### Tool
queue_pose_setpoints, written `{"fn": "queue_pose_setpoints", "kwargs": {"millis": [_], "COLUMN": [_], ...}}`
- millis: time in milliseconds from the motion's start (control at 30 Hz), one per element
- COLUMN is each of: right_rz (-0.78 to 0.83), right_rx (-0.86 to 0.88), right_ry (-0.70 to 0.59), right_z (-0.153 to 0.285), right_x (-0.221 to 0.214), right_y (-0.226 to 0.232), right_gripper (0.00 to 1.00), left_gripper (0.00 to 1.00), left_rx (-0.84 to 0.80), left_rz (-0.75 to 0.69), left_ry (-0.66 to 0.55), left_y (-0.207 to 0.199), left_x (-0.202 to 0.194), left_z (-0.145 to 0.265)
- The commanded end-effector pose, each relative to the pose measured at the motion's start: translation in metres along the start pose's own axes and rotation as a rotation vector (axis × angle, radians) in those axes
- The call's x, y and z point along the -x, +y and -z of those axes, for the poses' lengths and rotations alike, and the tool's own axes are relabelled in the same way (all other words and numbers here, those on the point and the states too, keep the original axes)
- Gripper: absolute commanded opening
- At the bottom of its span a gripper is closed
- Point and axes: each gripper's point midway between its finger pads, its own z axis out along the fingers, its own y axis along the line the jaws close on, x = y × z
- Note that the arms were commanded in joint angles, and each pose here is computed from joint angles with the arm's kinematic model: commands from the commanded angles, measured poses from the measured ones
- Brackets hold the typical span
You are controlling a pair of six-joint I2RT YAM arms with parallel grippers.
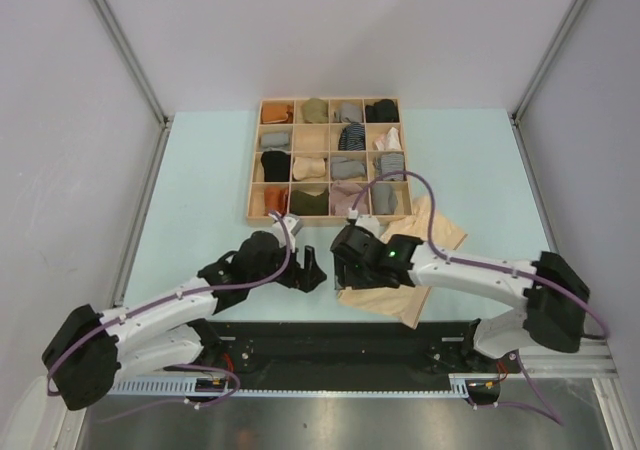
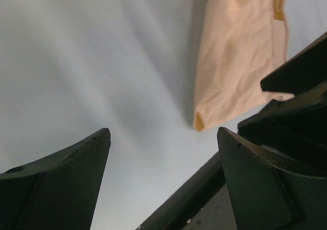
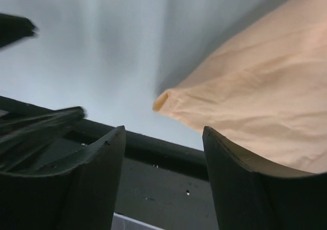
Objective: Roll the underwear
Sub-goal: Move the underwear to the center of the board, then fold the underwear at the center of the board.
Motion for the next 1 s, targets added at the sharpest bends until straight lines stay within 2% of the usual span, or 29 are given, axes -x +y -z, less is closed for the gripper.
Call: {"fn": "queue_pose_setpoints", "kwargs": {"millis": [0, 133, 267, 467, 600, 667, 700, 767, 800, 833, 867, 967], "right_rz": [-0.083, -0.136, -0.205, -0.254, -0.262, -0.262, -0.265, -0.264, -0.262, -0.247, -0.213, -0.148], "right_rx": [-0.137, -0.187, -0.200, -0.190, -0.200, -0.211, -0.199, -0.198, -0.194, -0.186, -0.189, -0.190], "right_ry": [-0.067, -0.012, -0.011, -0.013, 0.003, 0.015, 0.015, 0.030, 0.035, 0.039, 0.051, 0.075], "right_z": [0.030, 0.023, 0.024, 0.030, 0.033, 0.032, 0.034, 0.034, 0.035, 0.036, 0.036, 0.037], "right_x": [0.013, -0.006, -0.013, -0.022, -0.029, -0.035, -0.036, -0.042, -0.044, -0.046, -0.051, -0.063], "right_y": [-0.044, -0.076, -0.097, -0.112, -0.118, -0.123, -0.121, -0.124, -0.125, -0.124, -0.126, -0.125], "right_gripper": [0.68, 0.69, 0.68, 0.69, 0.68, 0.68, 0.68, 0.68, 0.68, 0.68, 0.68, 0.69], "left_gripper": [0.90, 0.85, 0.83, 0.81, 0.73, 0.61, 0.48, 0.33, 0.12, 0.04, 0.00, 0.00], "left_rx": [-0.133, -0.193, -0.185, -0.164, -0.188, -0.167, -0.167, -0.160, -0.161, -0.157, -0.128, -0.081], "left_rz": [-0.001, 0.005, 0.025, 0.070, 0.089, 0.095, 0.103, 0.115, 0.121, 0.124, 0.122, 0.121], "left_ry": [-0.045, 0.037, 0.148, 0.191, 0.194, 0.223, 0.229, 0.252, 0.253, 0.250, 0.229, 0.187], "left_y": [-0.039, -0.064, -0.070, -0.070, -0.077, -0.074, -0.076, -0.074, -0.074, -0.075, -0.070, -0.062], "left_x": [0.007, -0.014, -0.045, -0.061, -0.060, -0.068, -0.069, -0.077, -0.077, -0.075, -0.070, -0.053], "left_z": [-0.012, -0.027, -0.042, -0.053, -0.061, -0.067, -0.069, -0.073, -0.074, -0.073, -0.075, -0.071]}}
